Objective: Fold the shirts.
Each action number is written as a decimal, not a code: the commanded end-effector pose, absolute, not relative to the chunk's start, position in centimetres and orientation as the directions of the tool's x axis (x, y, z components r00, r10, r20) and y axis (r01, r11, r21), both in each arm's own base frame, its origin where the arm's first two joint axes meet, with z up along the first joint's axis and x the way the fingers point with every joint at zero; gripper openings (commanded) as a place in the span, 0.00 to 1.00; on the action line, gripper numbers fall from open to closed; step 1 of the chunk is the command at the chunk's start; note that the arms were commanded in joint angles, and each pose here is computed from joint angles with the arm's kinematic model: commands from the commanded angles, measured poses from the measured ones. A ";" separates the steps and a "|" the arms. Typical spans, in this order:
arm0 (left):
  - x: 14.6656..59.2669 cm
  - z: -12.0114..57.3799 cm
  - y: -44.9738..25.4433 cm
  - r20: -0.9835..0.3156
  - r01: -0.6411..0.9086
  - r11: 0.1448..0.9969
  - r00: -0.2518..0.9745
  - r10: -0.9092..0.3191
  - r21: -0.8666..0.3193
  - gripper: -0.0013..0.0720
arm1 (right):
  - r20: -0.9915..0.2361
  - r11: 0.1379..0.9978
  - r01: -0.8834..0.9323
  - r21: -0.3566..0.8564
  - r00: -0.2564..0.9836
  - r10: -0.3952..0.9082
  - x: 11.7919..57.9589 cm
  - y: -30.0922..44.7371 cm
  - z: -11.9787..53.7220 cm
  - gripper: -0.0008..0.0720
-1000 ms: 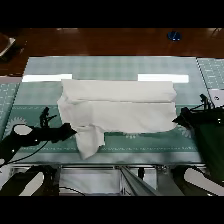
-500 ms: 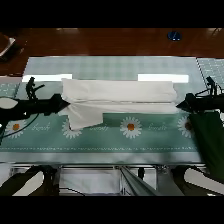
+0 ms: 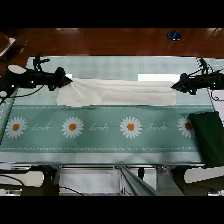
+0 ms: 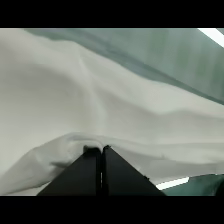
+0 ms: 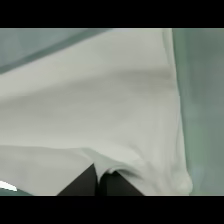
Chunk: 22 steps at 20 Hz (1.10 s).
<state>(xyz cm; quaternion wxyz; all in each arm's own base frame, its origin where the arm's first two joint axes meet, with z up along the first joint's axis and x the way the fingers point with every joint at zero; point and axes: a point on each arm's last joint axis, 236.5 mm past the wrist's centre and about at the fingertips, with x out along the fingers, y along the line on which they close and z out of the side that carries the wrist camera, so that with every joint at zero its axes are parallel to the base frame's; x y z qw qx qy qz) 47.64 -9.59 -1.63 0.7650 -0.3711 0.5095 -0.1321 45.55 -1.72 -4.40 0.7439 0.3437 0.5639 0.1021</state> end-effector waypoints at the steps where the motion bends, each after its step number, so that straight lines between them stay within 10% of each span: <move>1: 50.7 -2.8 -9.9 -0.678 -0.172 0.681 0.421 -0.602 -0.712 0.04 | -0.738 0.711 0.235 0.663 0.365 0.568 49.0 -1.9 -5.1 0.05; 5: 52.6 -4.2 -10.9 -0.677 -0.155 0.684 0.407 -0.613 -0.712 0.04 | -0.704 0.663 0.257 0.703 0.388 0.595 50.8 -1.8 -6.5 0.08; 6: 52.6 -4.7 -11.2 -0.680 -0.156 0.685 0.396 -0.617 -0.712 0.17 | -0.701 0.655 0.266 0.707 0.386 0.600 50.8 -1.7 -7.0 0.34; 7: 52.2 -5.0 -11.6 -0.683 -0.157 0.683 0.376 -0.627 -0.713 0.60 | -0.704 0.661 0.259 0.704 0.381 0.600 50.8 -1.7 -7.2 0.57; 8: 51.4 -4.9 -11.7 -0.685 -0.148 0.683 0.346 -0.642 -0.715 0.71 | -0.710 0.676 0.245 0.695 0.382 0.591 50.7 -2.3 -7.0 0.57; 14: 43.7 -3.4 -1.8 -0.841 -0.250 0.803 0.133 -0.525 -0.541 0.71 | -0.738 0.679 0.309 0.666 0.408 0.538 47.8 -10.5 -4.5 0.57; 22: 40.2 1.8 -5.9 -0.708 -0.188 0.785 0.588 -0.391 -0.590 0.71 | -0.769 0.681 0.358 0.639 0.265 0.582 45.0 -6.6 -9.9 0.57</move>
